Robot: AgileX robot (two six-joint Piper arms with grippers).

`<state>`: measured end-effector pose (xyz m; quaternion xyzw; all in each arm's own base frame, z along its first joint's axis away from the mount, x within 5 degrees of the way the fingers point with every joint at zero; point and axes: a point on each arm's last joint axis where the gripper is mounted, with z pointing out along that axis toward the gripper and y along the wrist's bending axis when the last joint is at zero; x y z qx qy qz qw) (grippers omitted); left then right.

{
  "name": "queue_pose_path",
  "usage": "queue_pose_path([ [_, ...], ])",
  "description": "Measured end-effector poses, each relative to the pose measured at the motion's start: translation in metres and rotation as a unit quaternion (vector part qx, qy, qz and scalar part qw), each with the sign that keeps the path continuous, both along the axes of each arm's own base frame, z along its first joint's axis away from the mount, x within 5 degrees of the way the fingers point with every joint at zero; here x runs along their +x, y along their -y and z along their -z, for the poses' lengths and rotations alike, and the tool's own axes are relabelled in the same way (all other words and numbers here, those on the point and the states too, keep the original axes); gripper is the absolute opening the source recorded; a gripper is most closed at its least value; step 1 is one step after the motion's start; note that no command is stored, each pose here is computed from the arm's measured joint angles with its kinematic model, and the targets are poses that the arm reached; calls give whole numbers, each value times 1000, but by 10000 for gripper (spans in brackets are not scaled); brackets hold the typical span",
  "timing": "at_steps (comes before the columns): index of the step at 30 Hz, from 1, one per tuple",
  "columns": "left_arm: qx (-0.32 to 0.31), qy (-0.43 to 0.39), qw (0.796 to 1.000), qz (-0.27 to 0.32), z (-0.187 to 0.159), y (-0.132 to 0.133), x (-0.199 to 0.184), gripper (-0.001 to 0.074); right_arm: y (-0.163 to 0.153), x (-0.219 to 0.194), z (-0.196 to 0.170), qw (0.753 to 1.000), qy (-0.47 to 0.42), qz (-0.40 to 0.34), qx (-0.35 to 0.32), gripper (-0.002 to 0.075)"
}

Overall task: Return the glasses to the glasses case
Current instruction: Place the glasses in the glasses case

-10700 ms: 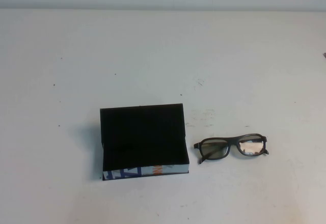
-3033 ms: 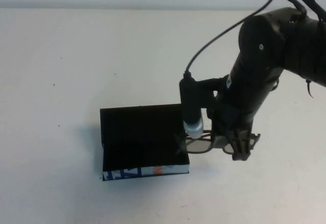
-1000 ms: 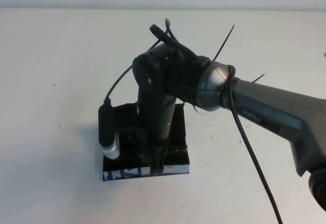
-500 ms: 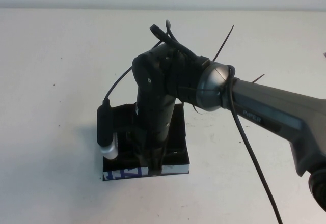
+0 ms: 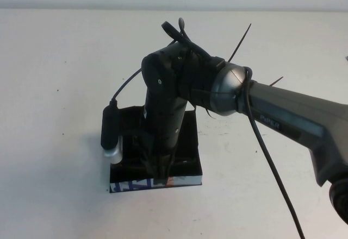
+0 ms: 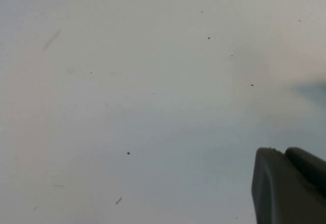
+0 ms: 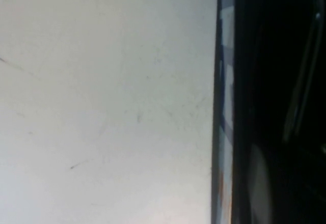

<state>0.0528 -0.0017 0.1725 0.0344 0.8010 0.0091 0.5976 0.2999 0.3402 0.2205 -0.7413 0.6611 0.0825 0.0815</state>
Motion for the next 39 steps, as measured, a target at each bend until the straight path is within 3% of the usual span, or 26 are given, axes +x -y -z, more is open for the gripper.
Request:
queue_pose_path([
  [17,0,0,1000,0,0,0,0,-1,1,4,9,1000,-9,21,-9,32],
  [21,0,0,1000,0,0,0,0,-1,2,5,9,1000,-6,20,-11,124],
  [25,0,0,1000,0,0,0,0,-1,4,7,9,1000,-2,23,-12,283],
  [28,0,0,1000,0,0,0,0,-1,5,8,8,1000,3,23,-15,356],
  [39,0,0,1000,0,0,0,0,-1,10,10,-23,999,46,19,-3,391],
])
